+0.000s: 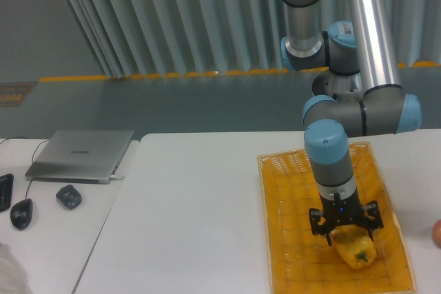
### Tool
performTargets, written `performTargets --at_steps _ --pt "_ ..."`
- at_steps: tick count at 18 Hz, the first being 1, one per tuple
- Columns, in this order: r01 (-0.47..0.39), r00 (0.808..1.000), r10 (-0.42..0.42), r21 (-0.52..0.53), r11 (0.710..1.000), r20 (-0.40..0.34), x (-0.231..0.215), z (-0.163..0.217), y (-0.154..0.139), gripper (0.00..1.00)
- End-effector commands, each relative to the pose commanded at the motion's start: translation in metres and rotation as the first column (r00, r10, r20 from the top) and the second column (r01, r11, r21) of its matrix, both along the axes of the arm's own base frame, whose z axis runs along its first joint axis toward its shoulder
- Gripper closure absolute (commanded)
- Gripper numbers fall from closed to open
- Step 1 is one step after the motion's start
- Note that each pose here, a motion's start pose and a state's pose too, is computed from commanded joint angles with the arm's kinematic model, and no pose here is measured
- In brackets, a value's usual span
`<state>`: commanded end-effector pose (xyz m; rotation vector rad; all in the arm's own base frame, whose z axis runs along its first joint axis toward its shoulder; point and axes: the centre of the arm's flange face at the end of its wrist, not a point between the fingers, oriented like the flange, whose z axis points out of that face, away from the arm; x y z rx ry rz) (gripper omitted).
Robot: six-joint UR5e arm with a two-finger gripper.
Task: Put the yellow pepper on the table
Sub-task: 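Lift the yellow pepper and carry it out past the basket rim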
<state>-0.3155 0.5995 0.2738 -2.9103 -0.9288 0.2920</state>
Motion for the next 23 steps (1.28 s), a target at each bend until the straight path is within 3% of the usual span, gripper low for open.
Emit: performTargets --at_steps 3,8,15,19,23 --pt "0.003 1.0 -0.003 0.005 1.0 -0.003 0.0 0.003 0.0 0.56" --pt "0.075 0.997 -0.074 0.027 0.997 -0.025 0.01 0.029 0.001 0.56" --pt "0.152 0.987 -0.145 0.114 0.982 -0.072 0.024 0.107 -0.021 0.56" --pt "0.209 0.974 -0.197 0.109 0.972 -0.107 -0.005 0.133 -0.048 0.56" --pt "0.276 0.958 -0.269 0.06 0.959 -0.104 -0.053 0.129 -0.083 0.56"
